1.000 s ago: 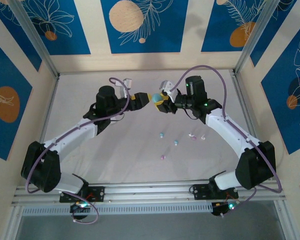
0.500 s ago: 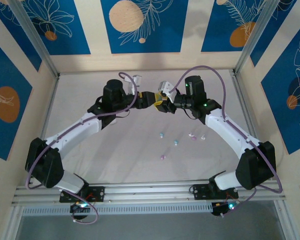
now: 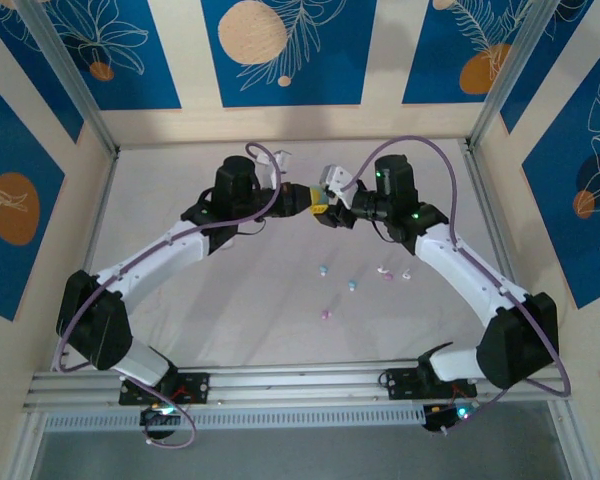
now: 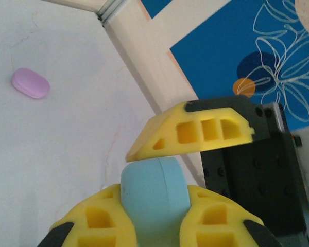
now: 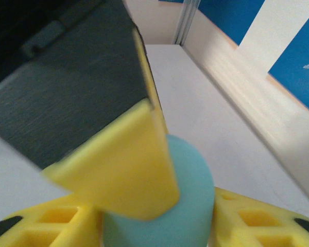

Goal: Insert wireless bluetooth earbuds into charging case

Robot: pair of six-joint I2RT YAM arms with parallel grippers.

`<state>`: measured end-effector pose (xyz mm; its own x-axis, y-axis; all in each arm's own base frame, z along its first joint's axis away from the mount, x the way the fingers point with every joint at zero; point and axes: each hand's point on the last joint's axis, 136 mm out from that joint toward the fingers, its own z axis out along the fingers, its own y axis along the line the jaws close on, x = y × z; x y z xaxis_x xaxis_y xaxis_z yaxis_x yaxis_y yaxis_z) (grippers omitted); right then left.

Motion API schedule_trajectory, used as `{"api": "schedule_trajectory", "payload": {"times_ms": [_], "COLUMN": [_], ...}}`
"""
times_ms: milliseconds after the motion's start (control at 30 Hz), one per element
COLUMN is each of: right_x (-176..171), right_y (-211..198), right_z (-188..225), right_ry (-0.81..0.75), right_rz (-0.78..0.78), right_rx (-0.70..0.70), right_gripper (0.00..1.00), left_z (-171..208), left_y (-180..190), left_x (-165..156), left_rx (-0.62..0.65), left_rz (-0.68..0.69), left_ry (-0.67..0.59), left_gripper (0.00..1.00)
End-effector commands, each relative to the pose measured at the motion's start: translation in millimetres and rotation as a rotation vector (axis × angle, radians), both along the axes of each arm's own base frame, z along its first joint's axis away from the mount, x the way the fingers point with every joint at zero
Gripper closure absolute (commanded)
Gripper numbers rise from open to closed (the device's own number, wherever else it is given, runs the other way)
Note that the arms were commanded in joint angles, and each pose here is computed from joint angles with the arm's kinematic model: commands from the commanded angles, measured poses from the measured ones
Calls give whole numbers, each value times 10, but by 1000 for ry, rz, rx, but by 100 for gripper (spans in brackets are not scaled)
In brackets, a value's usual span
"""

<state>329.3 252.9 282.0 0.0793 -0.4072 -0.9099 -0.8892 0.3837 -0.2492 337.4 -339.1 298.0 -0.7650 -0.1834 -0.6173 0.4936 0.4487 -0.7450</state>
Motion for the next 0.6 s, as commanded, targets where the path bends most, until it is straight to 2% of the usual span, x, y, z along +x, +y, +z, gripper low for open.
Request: {"api": "schedule_trajectory", "payload": {"times_ms": [0,33,67,200,567], "right_x": [-52,-67,-67,-120,-109], "right_y": [-148,-199,-254,-315,-189], "right_z": [318,346,361,380,574], "right_ry": [-83,-95,-116,-133,-139], "right_rz": [-2,6,5,31,143], "right_rx": [137,169,192,215,284], "right_gripper": [42,37,35,35,37], "left_z": [337,391,429,523,616], "left_y": [79,81,88,126,55], "left_x": [17,3,-15,-52,-117], "left_rx": [-160,-199,-240,-343,-447], "left_rz": [83,86,90,102,41], "left_ry": [30,37,57,116,163], "left_gripper": [97,97,97,97,97]}}
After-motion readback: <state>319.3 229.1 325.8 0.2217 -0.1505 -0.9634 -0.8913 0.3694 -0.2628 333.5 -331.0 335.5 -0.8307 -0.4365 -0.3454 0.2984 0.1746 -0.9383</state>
